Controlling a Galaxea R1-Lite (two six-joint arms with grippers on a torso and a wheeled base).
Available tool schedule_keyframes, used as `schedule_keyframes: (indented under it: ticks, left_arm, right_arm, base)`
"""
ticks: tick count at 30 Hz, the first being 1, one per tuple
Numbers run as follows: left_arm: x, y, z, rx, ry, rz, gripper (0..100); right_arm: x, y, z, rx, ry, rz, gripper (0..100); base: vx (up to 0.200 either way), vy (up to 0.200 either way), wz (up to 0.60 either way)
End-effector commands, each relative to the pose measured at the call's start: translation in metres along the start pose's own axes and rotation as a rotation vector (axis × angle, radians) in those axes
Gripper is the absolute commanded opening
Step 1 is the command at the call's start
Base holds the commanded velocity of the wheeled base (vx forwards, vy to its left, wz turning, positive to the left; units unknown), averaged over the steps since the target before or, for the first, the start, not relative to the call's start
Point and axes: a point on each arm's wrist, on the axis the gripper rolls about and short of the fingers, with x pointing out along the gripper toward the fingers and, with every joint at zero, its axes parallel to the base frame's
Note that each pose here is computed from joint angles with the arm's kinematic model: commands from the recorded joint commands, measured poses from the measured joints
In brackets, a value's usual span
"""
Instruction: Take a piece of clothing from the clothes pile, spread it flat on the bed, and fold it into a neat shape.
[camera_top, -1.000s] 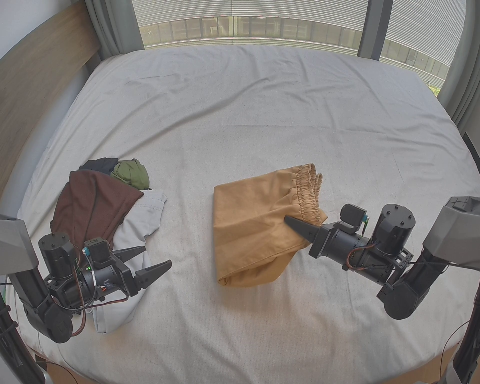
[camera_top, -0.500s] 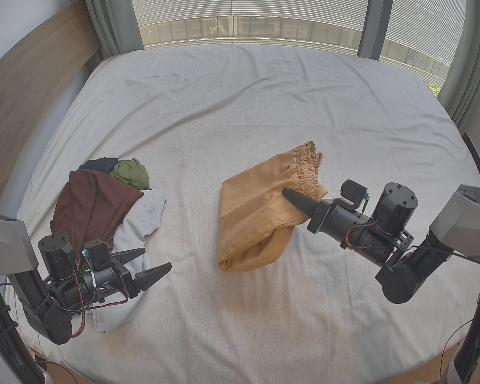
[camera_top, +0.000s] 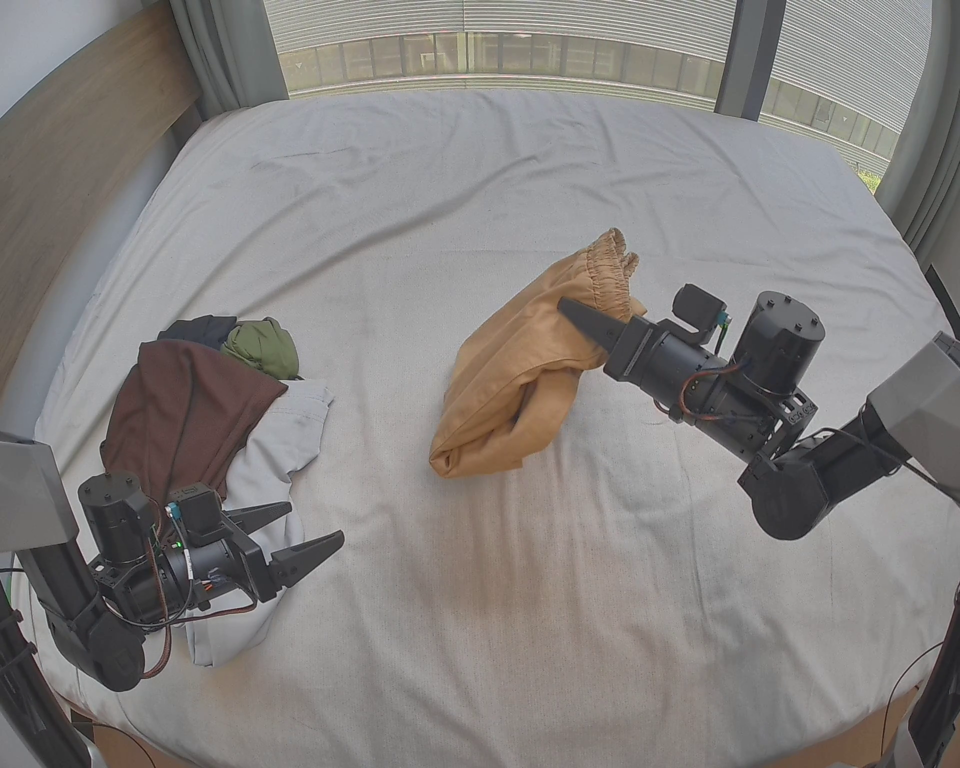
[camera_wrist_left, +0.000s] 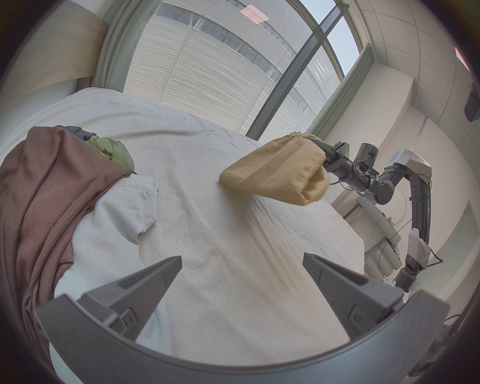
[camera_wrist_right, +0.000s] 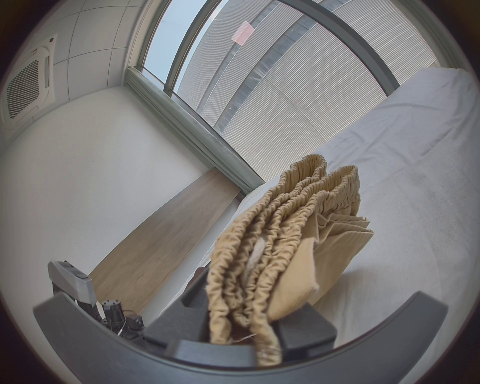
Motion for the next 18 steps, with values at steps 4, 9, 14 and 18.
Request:
schedule_keyframes:
  ticks: [4,9,14,18]
  left_arm:
    - [0.000,0.000,-0.002,-0.005,0.007,-0.001,100]
    - [0.000,0.000,-0.002,-0.005,0.007,-0.001,100]
    - [0.000,0.000,-0.003,-0.008,0.010,0.000,100]
    - [0.000,0.000,-0.003,-0.008,0.010,0.000,100]
  right_arm:
    - [0.018,-0.007,0.015,-0.006,-0.030,-0.002,0]
    - [0.028,-0.005,0.026,-0.010,-0.040,0.000,0]
    - [0.041,-0.013,0.033,-0.013,-0.047,-0.010,0]
    - [0.050,-0.016,0.037,-0.017,-0.057,-0.009,0]
  base:
    - [0.000,0.000,0.00]
    - [0.000,0.000,0.00]
    - [0.000,0.000,0.00]
    - [0.000,0.000,0.00]
